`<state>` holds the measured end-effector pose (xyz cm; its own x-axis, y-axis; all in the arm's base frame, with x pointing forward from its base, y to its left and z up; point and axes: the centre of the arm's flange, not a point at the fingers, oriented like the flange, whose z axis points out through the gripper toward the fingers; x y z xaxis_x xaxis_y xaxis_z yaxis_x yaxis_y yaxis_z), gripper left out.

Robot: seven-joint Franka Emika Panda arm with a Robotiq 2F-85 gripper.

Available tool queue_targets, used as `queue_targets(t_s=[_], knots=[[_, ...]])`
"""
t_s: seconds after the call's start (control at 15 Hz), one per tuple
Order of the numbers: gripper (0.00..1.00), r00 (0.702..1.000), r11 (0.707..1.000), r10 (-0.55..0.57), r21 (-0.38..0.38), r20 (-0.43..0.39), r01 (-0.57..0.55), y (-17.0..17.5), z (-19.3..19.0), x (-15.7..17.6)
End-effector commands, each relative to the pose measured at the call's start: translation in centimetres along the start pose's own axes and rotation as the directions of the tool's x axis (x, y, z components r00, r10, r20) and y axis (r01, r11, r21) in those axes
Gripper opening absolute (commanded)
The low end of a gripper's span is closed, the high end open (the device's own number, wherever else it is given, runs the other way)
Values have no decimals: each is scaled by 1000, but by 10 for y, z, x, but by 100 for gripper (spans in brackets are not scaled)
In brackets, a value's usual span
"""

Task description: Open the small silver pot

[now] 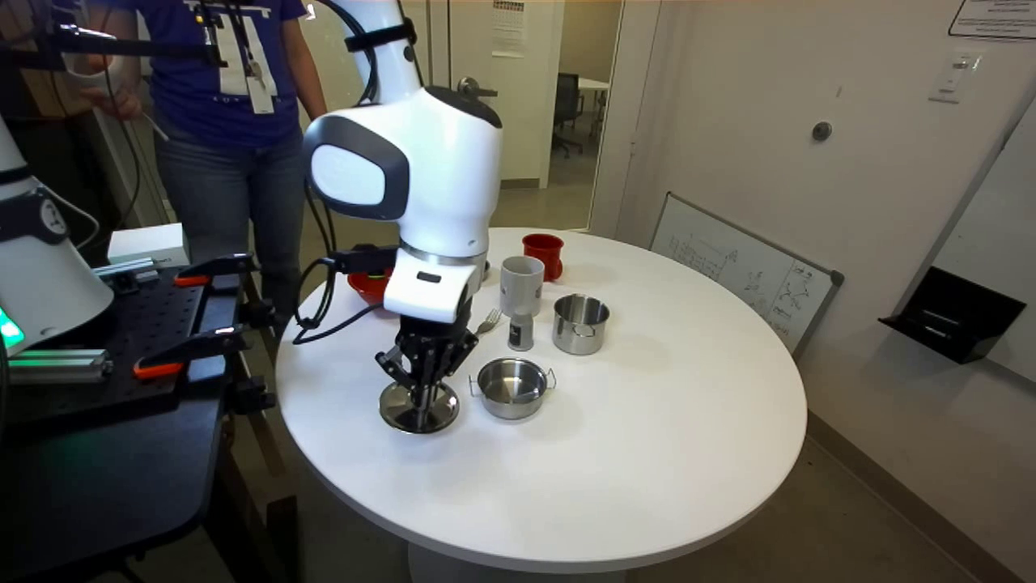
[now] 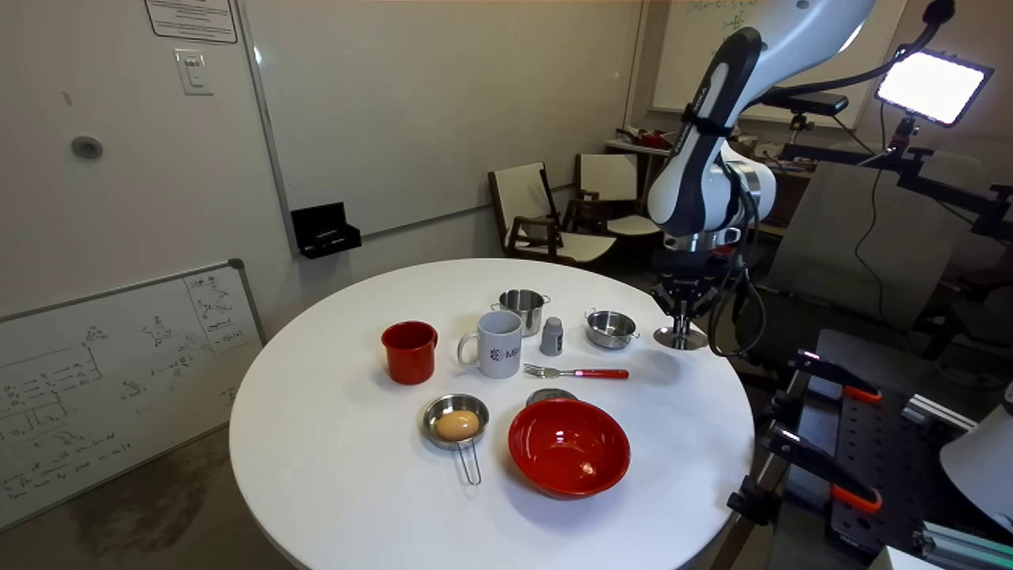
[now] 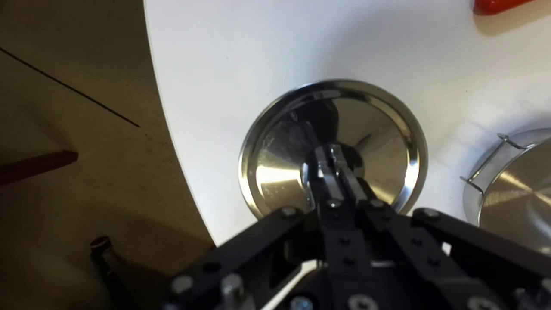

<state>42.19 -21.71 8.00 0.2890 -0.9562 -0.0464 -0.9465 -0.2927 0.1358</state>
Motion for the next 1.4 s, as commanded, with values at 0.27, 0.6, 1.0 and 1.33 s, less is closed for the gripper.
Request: queue_targets(t_s=[0.27, 0.6, 1.0, 1.33], knots=[[5, 998, 1000, 26, 2, -58, -26, -20, 38, 26], [31, 997, 999, 35, -3, -63, -35, -25, 45, 34], [64, 993, 997, 67, -18, -93, -69, -28, 50, 41], [99, 978, 993, 79, -72, -193, -94, -19, -7, 31]])
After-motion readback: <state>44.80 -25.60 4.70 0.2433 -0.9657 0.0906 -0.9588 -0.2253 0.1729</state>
